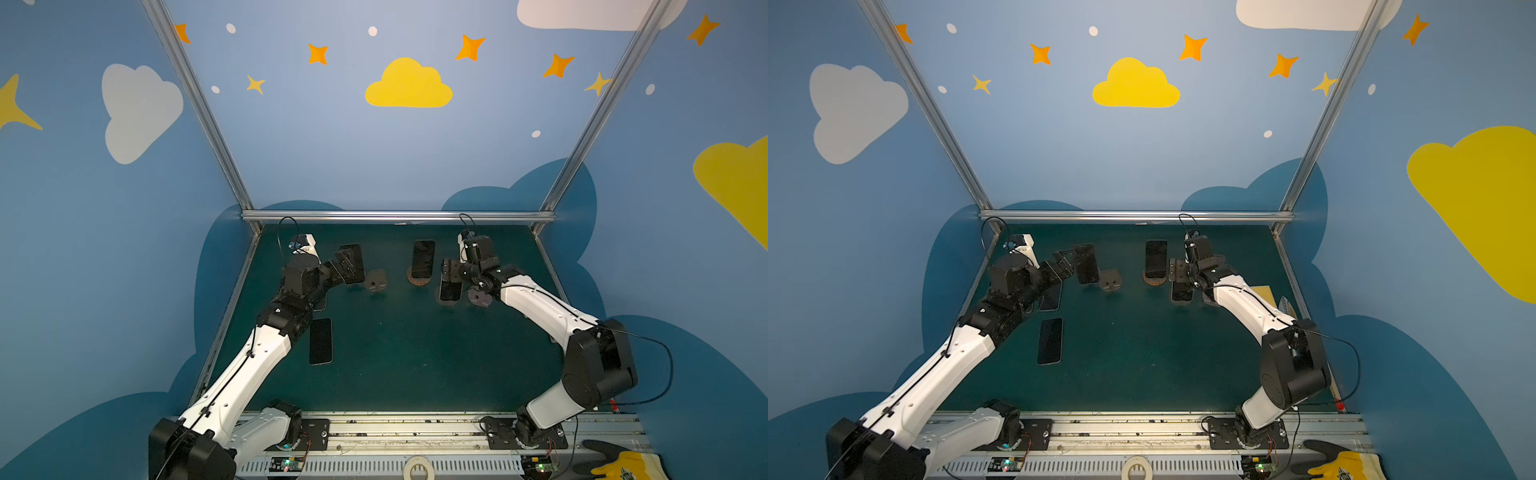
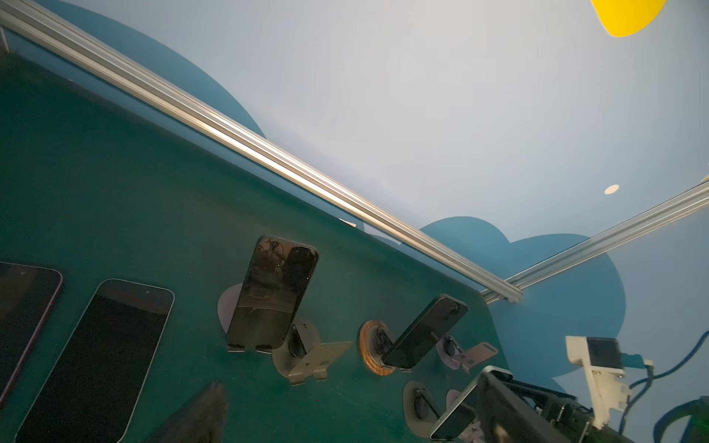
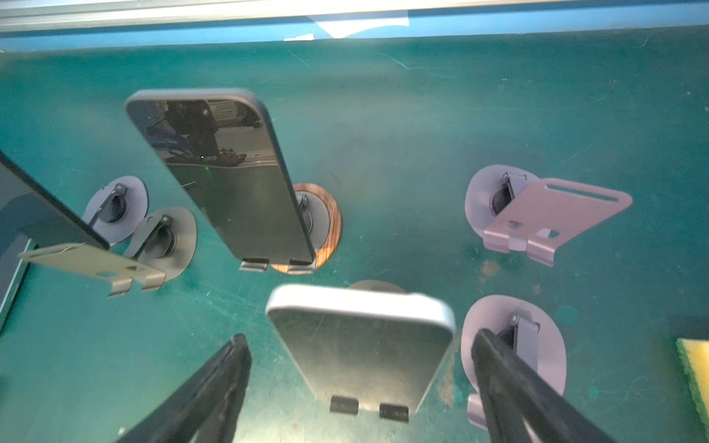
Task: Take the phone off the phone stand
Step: 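Lift the white-framed phone off its stand with the right gripper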
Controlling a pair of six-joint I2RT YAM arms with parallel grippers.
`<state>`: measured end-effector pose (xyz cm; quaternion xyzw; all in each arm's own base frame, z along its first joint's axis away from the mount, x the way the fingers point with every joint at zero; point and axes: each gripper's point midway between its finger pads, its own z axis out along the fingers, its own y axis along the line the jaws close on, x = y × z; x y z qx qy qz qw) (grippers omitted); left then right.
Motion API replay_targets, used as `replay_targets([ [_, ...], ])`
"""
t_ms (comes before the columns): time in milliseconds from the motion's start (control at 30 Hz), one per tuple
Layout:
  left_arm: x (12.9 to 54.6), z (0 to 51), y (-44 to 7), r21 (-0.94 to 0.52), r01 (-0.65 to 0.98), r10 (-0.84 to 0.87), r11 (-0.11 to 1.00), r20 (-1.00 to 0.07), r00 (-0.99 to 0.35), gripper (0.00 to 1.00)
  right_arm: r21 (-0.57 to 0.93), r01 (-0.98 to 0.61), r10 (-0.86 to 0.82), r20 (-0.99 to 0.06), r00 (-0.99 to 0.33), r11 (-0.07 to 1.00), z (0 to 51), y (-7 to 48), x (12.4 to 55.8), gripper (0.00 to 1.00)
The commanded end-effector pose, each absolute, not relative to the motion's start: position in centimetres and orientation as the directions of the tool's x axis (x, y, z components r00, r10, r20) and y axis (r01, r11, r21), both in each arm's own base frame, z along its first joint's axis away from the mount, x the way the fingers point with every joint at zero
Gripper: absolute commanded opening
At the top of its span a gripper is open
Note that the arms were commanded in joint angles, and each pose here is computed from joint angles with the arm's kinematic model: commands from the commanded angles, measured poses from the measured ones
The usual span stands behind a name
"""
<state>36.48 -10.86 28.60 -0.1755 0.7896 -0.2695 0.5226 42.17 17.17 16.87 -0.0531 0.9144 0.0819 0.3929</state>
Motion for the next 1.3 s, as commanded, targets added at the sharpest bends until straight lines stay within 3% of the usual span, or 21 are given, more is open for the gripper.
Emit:
replay_targets([
  [0,36.7,29.2,-11.2,-0.649,0.035,-0.587,0.76,-0.708,-0.393,1.0,0.096,-0.154,-0.035,-0.73,-0.682,0.983,16.7,17.1,43.3,0.91],
  [367,37.0,28.7,-11.2,-0.655,0.029,-0.588,0.755,-0.696,-0.411,1.0,0.125,-0.142,-0.015,-0.695,-0.719,0.982,14.7,17.9,44.2,0.87],
  [800,37.2,28.4,-11.1,-0.651,0.025,-0.584,0.758,-0.696,-0.417,1.0,0.122,-0.118,-0.013,-0.638,-0.77,0.985,13.9,17.7,43.4,0.68],
  [1267,36.9,29.1,-11.1,-0.653,0.044,-0.584,0.756,-0.703,-0.406,1.0,0.152,-0.098,0.036,-0.696,-0.717,0.984,18.6,16.8,42.1,0.62],
])
